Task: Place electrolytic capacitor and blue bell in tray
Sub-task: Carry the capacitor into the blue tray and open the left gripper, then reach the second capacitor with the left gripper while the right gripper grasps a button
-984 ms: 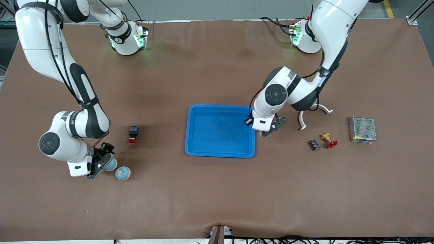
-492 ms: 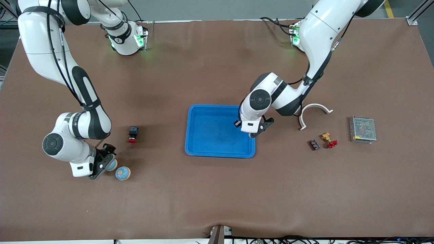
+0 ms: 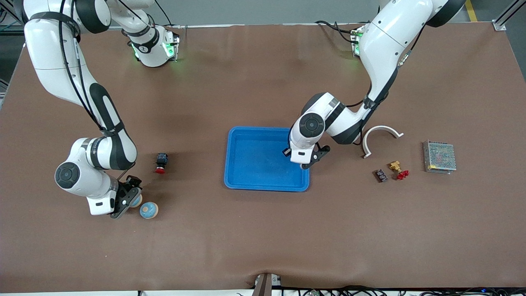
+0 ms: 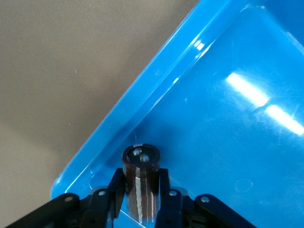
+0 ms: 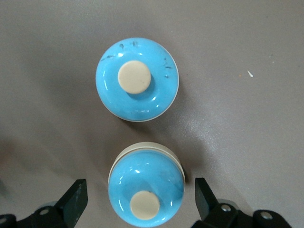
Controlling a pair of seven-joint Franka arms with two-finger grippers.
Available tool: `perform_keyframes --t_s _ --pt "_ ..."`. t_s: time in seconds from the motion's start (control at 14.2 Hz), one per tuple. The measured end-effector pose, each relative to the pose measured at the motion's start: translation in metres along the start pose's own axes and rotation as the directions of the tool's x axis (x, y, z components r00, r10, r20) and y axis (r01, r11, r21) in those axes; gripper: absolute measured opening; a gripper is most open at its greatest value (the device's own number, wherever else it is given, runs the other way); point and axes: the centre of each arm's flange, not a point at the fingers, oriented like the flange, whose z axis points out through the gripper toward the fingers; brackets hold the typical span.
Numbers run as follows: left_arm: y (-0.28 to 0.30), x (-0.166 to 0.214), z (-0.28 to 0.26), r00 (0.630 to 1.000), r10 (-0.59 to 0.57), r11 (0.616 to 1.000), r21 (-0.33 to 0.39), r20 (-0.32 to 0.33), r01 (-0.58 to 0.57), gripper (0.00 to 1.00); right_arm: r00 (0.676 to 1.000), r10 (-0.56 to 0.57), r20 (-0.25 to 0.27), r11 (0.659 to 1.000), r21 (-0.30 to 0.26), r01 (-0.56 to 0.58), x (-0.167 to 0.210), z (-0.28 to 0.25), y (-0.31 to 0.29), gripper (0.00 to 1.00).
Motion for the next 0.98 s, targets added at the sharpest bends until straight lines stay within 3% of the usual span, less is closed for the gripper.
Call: perform_keyframes --t_s 0.21,0.42,0.56,0.63,0.7,0.98 --pt "0.006 0.008 -0.014 1.0 -0.01 1.0 -0.025 -0.009 0.01 0.7 1.0 0.011 -0.009 1.0 0.006 -0.011 0.0 0.0 0.0 1.0" --pt "0.01 0.019 -0.039 1.0 -0.025 1.0 -0.002 -0.015 0.025 0.95 1.0 0.015 -0.011 1.0 0.008 -0.015 0.0 0.001 0.0 0.89" --pt "0.01 0.031 -0.07 0.999 -0.038 0.999 0.019 -0.027 0.038 0.99 1.0 0.016 -0.015 1.0 0.003 -0.016 0.0 -0.001 0.001 0.72" --pt "0.006 0.042 -0.086 0.999 -0.038 0.999 0.019 -0.036 0.039 1.0 1.0 0.016 -0.015 1.0 0.003 -0.016 0.0 -0.001 0.001 0.72" --pt "0.0 0.055 -0.101 0.999 -0.032 0.999 0.019 -0.043 0.033 1.0 1.0 0.016 -0.016 1.0 0.002 -0.016 0.001 -0.003 0.002 0.65" --pt "-0.041 0.121 -0.136 0.999 -0.006 0.999 0.048 -0.041 0.008 0.95 1.0 0.022 -0.021 1.0 0.004 -0.022 0.001 -0.003 0.002 0.64"
